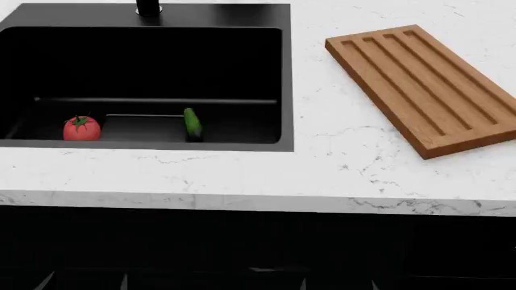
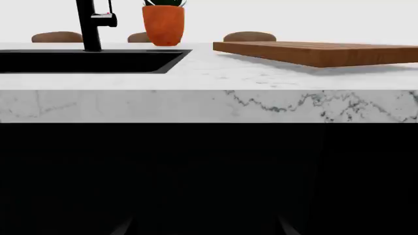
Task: Pick the vegetables from the sink and place them on the cutting board.
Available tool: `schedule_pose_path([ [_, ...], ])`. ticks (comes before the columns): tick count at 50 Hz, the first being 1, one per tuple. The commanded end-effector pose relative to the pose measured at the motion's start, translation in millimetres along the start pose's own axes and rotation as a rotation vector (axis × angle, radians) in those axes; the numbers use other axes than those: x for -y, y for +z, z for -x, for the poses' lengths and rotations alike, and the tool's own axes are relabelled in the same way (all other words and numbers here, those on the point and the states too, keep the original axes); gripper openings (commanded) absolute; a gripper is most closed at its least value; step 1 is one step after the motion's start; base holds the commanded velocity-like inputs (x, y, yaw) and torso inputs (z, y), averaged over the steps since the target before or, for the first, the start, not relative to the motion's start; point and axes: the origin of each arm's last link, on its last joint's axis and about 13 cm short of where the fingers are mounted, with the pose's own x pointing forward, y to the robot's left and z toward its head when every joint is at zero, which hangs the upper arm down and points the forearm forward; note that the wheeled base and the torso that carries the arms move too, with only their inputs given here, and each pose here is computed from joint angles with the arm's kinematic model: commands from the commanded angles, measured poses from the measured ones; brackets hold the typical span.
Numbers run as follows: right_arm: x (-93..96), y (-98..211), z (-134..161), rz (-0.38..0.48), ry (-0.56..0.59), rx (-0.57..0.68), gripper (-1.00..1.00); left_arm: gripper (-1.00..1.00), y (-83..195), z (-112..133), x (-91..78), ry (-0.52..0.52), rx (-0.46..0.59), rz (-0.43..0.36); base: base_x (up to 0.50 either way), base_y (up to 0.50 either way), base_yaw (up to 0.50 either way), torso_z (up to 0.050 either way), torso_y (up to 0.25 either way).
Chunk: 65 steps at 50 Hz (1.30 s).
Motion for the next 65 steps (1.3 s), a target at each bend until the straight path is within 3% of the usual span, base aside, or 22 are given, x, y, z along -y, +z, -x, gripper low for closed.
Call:
schedule_pose_path([
  [1, -0.5, -1, 0, 0.000, 0.000, 0.000, 1.00, 1.00, -1, -1, 0.1, 0.000, 0.000, 0.000, 0.00, 0.00, 0.00, 0.000, 0.000],
  [9, 0.6, -1, 0, -0.028, 0.007, -0.015, 1.00, 1.00, 3, -1, 1.6, -0.022, -0.020, -0.013, 0.00, 0.00, 0.00, 0.000, 0.000],
  [10, -5.0, 2, 11, -0.017, 0.031, 0.031, 1.00, 1.00, 11, 2, 6.4, -0.074, 0.051, 0.000, 0.00, 0.00, 0.00, 0.000, 0.000],
  [11, 0.3, 0, 0, -0.024, 0.010, -0.017, 1.00, 1.00, 3, -2, 1.7, -0.024, -0.016, 0.017, 0.00, 0.00, 0.00, 0.000, 0.000],
  [16, 2.5, -1, 0, -0.030, -0.016, -0.031, 1.00, 1.00, 5, 1, 2.0, -0.019, -0.014, 0.003, 0.00, 0.00, 0.00, 0.000, 0.000],
  [18, 2.3, -1, 0, 0.012, -0.024, -0.034, 1.00, 1.00, 6, 0, 1.7, -0.015, -0.012, 0.000, 0.00, 0.00, 0.00, 0.000, 0.000],
  [20, 0.6, -1, 0, 0.051, -0.018, -0.034, 1.00, 1.00, 5, 0, 1.5, -0.010, -0.014, -0.004, 0.00, 0.50, 0.00, 0.000, 0.000],
  [58, 1.7, -1, 0, 0.014, -0.034, -0.037, 1.00, 1.00, 4, -3, 3.0, 0.031, -0.046, -0.044, 0.00, 0.50, 0.00, 0.000, 0.000],
  [60, 4.8, 2, 0, -0.088, -0.063, -0.048, 1.00, 1.00, 5, -4, 3.6, 0.026, -0.048, -0.042, 0.00, 0.25, 0.00, 0.000, 0.000],
  [61, 5.5, 3, 0, -0.089, -0.062, -0.058, 1.00, 1.00, 6, -6, 4.6, 0.044, -0.079, -0.073, 0.00, 0.00, 0.00, 0.000, 0.000],
  [62, 6.4, 10, 3, -0.040, -0.071, -0.043, 1.00, 1.00, 11, -8, 4.8, 0.074, -0.018, -0.056, 0.00, 0.00, 0.00, 0.000, 0.000],
  [64, 10.0, 31, 7, -0.062, -0.066, 0.005, 1.00, 1.00, 24, -10, 5.4, 0.030, -0.029, -0.043, 0.00, 0.00, 0.00, 0.000, 0.000],
  [65, 14.0, 48, 7, -0.059, -0.079, 0.040, 1.00, 1.00, 39, -10, 6.9, -0.068, 0.010, -0.048, 0.00, 0.00, 0.00, 0.000, 0.000],
])
